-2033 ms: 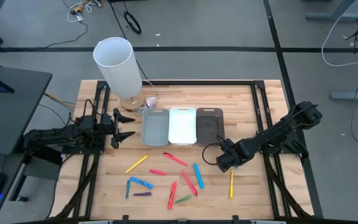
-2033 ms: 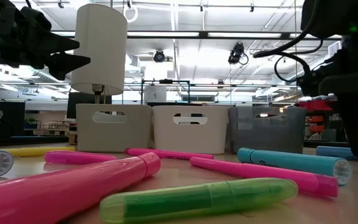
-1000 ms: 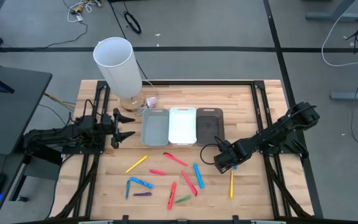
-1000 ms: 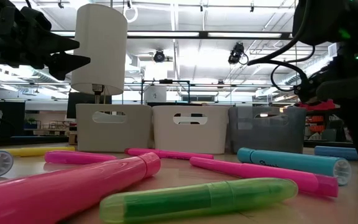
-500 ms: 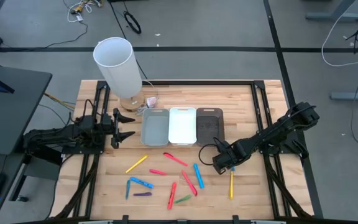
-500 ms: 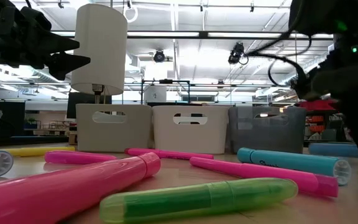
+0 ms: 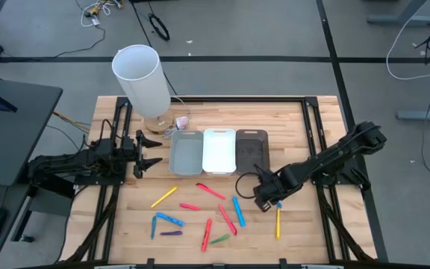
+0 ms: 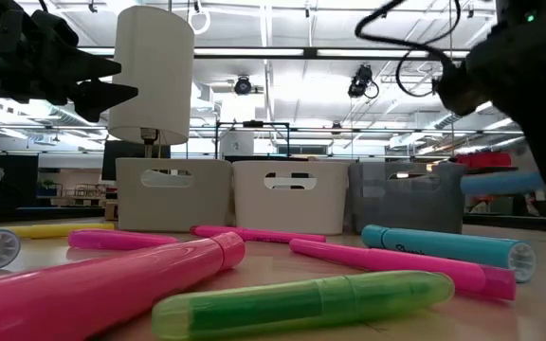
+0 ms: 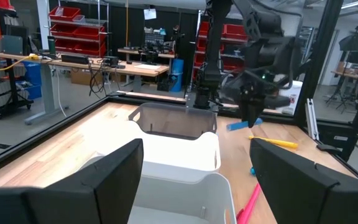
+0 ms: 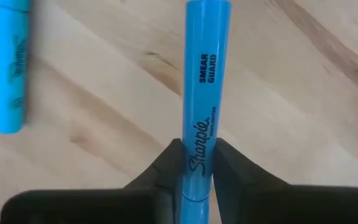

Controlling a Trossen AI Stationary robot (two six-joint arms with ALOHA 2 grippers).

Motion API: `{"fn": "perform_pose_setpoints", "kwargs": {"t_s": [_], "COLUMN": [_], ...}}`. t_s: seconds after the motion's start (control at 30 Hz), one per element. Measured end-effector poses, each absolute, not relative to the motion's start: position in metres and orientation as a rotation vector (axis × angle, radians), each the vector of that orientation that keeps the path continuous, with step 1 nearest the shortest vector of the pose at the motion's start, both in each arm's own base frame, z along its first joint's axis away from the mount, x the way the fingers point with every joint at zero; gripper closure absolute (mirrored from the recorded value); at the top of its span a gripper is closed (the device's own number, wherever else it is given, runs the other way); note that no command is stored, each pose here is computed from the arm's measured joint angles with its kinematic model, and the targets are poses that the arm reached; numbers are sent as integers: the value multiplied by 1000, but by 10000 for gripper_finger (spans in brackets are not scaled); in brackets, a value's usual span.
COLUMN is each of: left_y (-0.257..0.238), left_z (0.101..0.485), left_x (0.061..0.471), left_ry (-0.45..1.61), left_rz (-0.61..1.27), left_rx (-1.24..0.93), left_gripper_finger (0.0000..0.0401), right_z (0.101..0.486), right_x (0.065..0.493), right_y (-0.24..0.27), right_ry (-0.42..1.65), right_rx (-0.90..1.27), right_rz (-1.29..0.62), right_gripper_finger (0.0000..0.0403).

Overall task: Pick & Place Markers
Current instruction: Put the top blue marker pen into the black bin

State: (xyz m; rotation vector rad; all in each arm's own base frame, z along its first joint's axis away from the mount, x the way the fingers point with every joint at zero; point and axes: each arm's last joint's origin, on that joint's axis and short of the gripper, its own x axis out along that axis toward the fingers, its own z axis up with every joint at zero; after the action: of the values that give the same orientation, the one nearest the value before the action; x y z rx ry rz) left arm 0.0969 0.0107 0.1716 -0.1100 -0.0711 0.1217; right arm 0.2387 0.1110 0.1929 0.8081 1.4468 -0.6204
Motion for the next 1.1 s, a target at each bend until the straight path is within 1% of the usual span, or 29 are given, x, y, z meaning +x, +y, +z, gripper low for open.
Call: {"fn": "perform_pose_setpoints", "kwargs": {"t_s": [0.23, 0.5, 0.83, 1.1], "left_y": [11, 11, 11, 11], "left_z": [172, 172, 172, 172], "left_x": [97, 97, 97, 97], "left_ry": [-71, -71, -71, -71], "left_rz": [121, 122, 122, 122], "left_rx": [-110, -110, -110, -110], "left_gripper_finger": [98, 98, 98, 98], "right_z": [216, 238, 281, 312], "right_x": [236, 233, 232, 226], "right_y": [110, 109, 109, 106], "right_ry": [1441, 1493, 1488, 1477], "right_rx": [815, 781, 774, 796], "right_rz": [-612, -624, -588, -600], "right_gripper_finger": [345, 346, 346, 346]}}
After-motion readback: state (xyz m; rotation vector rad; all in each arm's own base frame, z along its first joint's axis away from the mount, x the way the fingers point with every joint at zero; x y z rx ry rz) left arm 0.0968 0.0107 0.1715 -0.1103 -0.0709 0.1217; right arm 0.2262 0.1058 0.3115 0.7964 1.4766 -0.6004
